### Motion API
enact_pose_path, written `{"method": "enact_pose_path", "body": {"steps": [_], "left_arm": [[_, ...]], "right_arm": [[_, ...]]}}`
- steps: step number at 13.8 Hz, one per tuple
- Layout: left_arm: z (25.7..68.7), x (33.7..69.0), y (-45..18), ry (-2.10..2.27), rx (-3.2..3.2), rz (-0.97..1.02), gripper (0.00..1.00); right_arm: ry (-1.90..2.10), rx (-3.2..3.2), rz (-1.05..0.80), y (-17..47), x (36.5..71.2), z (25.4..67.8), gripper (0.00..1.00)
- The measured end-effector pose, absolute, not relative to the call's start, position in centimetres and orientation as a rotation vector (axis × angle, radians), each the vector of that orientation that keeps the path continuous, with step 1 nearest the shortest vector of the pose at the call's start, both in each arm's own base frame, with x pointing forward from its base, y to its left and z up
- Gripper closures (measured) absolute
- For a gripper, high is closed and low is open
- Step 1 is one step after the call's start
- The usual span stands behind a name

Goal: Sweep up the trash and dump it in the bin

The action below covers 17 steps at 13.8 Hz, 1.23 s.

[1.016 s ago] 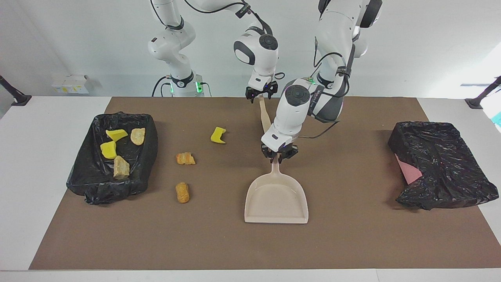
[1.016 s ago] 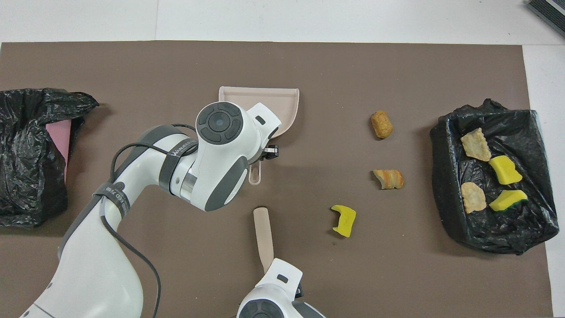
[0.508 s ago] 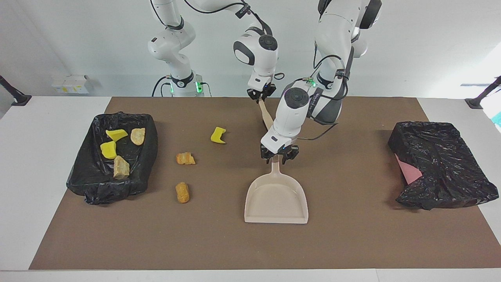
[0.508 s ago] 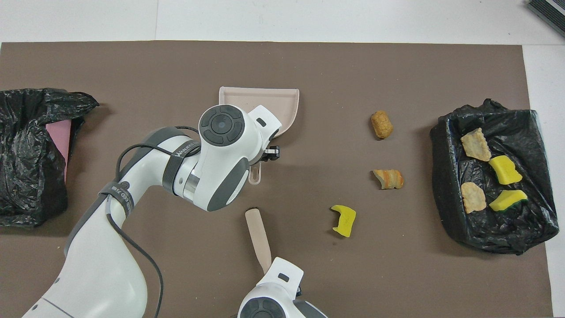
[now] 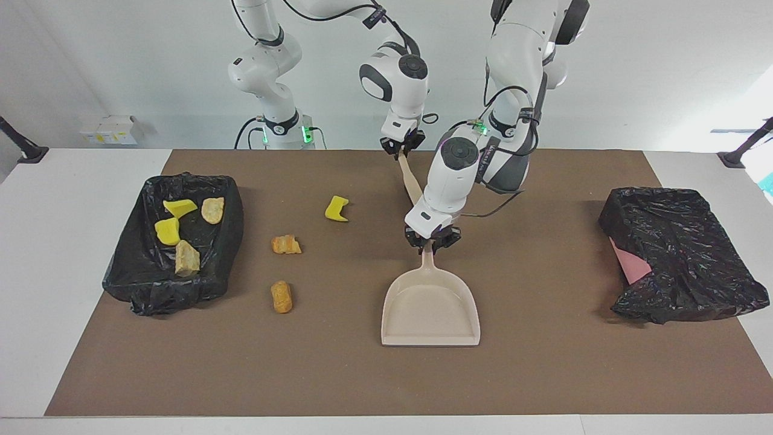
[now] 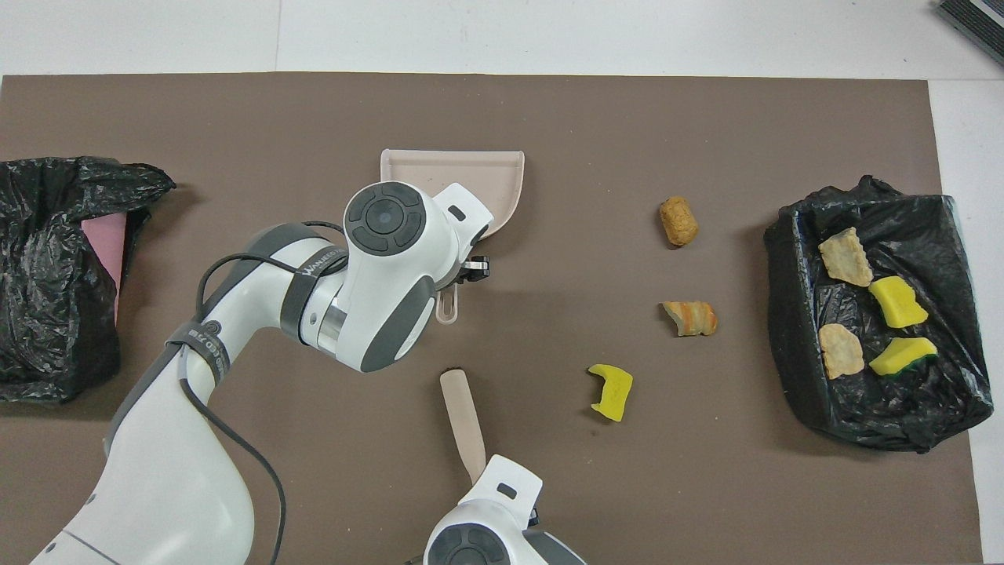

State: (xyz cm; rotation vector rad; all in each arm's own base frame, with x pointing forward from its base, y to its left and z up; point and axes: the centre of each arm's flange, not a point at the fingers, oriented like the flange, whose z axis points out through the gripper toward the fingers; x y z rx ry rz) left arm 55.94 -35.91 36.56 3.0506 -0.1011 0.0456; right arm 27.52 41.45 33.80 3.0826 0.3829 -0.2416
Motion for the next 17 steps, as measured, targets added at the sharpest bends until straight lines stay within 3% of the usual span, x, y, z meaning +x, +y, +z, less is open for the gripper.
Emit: {"method": "enact_pose_path", "body": {"steps": [5,10,17], "left_arm": [[41.5,57.7,-30.7,-0.385,3.064,-0.020,0.69],[43.8,55.6,-27.0,-0.775,3.014,-0.166,0.69],[43.9,49.5,-20.0,-1.196,2.872,-0.215,0.69]], "right_arm": [[0.120,3.098,-0.251,37.8,30.6,37.9,0.73],[-0.102,2.970,-0.249,31.0,32.6,42.4,0.73],[-0.404,2.827,-0.353,25.6,32.9,39.7,0.73]]}}
